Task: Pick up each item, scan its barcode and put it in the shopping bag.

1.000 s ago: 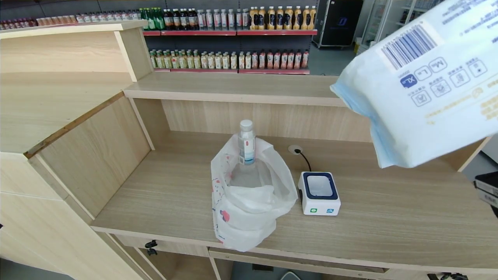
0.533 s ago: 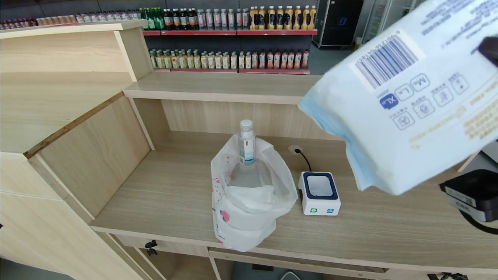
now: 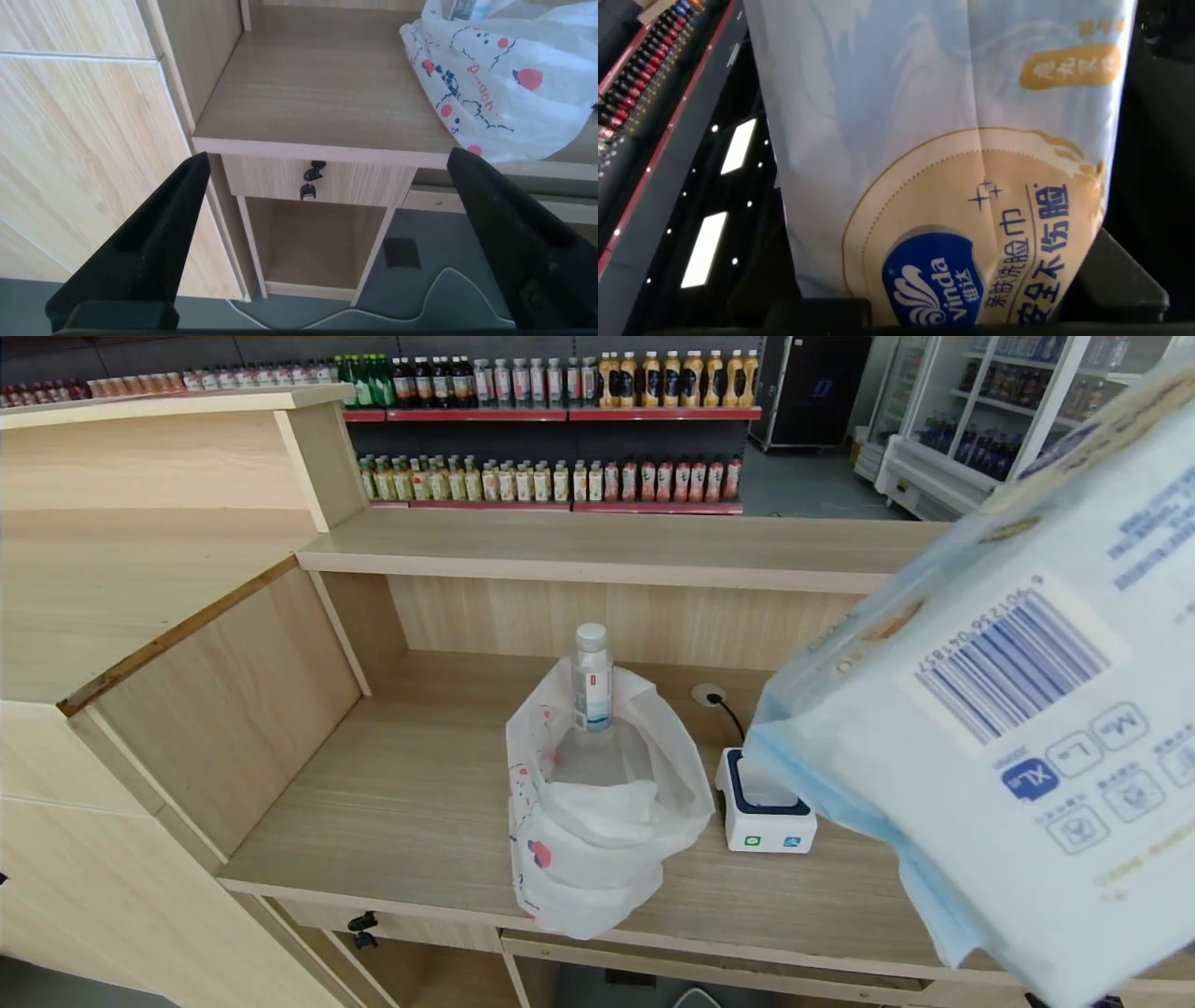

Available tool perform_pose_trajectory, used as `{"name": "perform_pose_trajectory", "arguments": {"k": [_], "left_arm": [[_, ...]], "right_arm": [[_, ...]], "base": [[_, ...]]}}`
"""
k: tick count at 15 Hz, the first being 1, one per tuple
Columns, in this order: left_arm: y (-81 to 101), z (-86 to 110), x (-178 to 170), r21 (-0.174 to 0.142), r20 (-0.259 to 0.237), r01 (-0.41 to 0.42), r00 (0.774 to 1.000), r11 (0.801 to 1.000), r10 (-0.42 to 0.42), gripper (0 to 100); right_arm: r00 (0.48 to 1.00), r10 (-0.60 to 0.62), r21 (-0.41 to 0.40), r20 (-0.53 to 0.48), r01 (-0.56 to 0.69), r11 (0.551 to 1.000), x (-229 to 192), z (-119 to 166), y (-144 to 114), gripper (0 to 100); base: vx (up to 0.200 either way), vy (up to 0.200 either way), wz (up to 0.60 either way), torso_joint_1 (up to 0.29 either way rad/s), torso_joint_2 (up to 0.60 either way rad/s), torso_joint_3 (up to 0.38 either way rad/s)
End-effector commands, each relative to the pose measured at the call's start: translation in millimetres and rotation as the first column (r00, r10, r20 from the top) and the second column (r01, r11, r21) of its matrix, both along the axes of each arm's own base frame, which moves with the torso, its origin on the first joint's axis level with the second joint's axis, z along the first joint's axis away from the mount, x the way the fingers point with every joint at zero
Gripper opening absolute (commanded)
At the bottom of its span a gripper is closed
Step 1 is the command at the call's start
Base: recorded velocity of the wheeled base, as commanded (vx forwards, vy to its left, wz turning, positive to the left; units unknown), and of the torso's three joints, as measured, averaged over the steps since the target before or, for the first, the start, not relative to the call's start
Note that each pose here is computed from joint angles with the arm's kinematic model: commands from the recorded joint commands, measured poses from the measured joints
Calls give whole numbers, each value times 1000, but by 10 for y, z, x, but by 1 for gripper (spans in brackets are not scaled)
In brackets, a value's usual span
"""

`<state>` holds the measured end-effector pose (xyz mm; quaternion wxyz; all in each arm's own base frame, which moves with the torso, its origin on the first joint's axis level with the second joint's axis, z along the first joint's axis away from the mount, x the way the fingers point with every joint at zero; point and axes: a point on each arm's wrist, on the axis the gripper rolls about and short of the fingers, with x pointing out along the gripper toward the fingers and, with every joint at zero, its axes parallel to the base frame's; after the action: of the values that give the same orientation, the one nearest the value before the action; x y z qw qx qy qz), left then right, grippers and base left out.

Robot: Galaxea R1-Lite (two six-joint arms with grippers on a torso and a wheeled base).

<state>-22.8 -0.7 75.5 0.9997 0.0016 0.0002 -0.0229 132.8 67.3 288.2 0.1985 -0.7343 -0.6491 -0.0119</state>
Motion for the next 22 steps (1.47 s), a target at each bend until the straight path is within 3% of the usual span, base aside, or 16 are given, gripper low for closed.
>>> {"name": "perform_pose_trajectory", "arguments": {"k": [1, 4, 20, 22], "left_arm": [[0, 0, 1, 0, -1, 0, 1000, 1000, 0, 100], [0, 0, 1, 0, -1, 0, 1000, 1000, 0, 100], [0, 0, 1, 0, -1, 0, 1000, 1000, 0, 100], [0, 0, 1, 0, -1, 0, 1000, 1000, 0, 100]], "right_arm": [[1000, 22, -27, 16, -22, 999, -215, 1, -51, 0], [1000, 20, -58, -1, -20, 998, -268, -41, -59, 0], [1000, -8, -41, 5, 8, 999, -278, 33, -96, 0], [961, -127, 37, -247, 140, 989, -223, 137, -194, 0]], "base": [[0, 0, 0, 0, 0, 0], [0, 0, 0, 0, 0, 0], [0, 0, 0, 0, 0, 0], [0, 0, 0, 0, 0, 0]]}}
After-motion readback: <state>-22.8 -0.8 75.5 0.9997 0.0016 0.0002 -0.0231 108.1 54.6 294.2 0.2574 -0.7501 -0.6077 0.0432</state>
